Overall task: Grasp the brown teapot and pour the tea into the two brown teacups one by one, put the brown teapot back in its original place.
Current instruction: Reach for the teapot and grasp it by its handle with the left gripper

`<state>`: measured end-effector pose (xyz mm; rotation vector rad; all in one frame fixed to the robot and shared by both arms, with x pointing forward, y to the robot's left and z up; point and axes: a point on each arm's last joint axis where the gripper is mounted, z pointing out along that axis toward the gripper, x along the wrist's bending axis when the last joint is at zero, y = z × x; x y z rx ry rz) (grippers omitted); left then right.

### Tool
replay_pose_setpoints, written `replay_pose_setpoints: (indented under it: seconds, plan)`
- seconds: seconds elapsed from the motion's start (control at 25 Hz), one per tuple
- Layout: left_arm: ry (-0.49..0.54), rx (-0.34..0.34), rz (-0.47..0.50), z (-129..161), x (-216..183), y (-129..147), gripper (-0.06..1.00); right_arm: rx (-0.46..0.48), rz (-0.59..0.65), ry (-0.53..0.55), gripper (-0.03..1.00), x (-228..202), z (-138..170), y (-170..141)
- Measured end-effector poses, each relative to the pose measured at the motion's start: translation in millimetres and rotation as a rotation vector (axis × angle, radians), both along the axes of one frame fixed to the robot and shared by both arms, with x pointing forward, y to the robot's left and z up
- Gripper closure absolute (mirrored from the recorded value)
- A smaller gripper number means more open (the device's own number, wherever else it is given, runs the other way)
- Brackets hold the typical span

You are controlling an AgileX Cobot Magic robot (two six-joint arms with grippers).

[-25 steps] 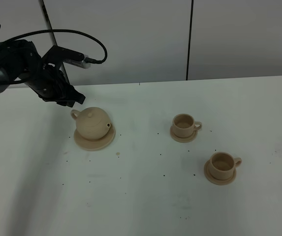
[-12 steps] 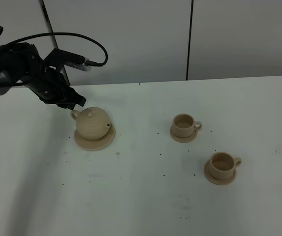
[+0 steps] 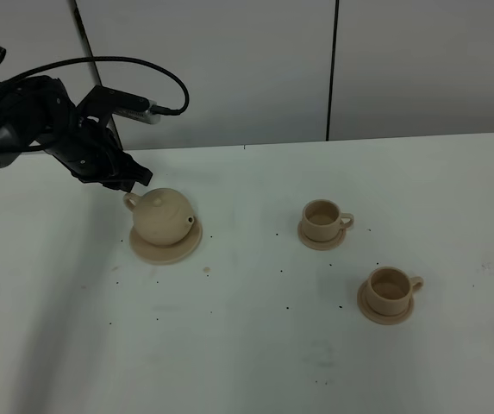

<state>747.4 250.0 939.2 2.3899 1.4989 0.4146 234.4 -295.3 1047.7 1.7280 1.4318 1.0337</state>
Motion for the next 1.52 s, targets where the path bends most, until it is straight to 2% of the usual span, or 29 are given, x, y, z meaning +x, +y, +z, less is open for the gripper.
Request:
replay_pose_setpoints:
  seconds: [0.48, 0.88, 1.52]
  plan:
    - [0.057, -0.001, -0.003, -1.9, -4.9, -0.2, 0.55, 0.000, 0.000, 0.000, 0.59, 0.0, 0.0, 0.0]
    - [0.089, -0.036, -0.010, -2.5, -7.7, -3.3, 0.55, 0.000, 0.000, 0.000, 0.59, 0.0, 0.0, 0.0]
    - [0.150, -0.031, -0.017, -4.1, -13.0, -2.2, 0.55, 0.000, 0.000, 0.000, 0.59, 0.0, 0.0, 0.0]
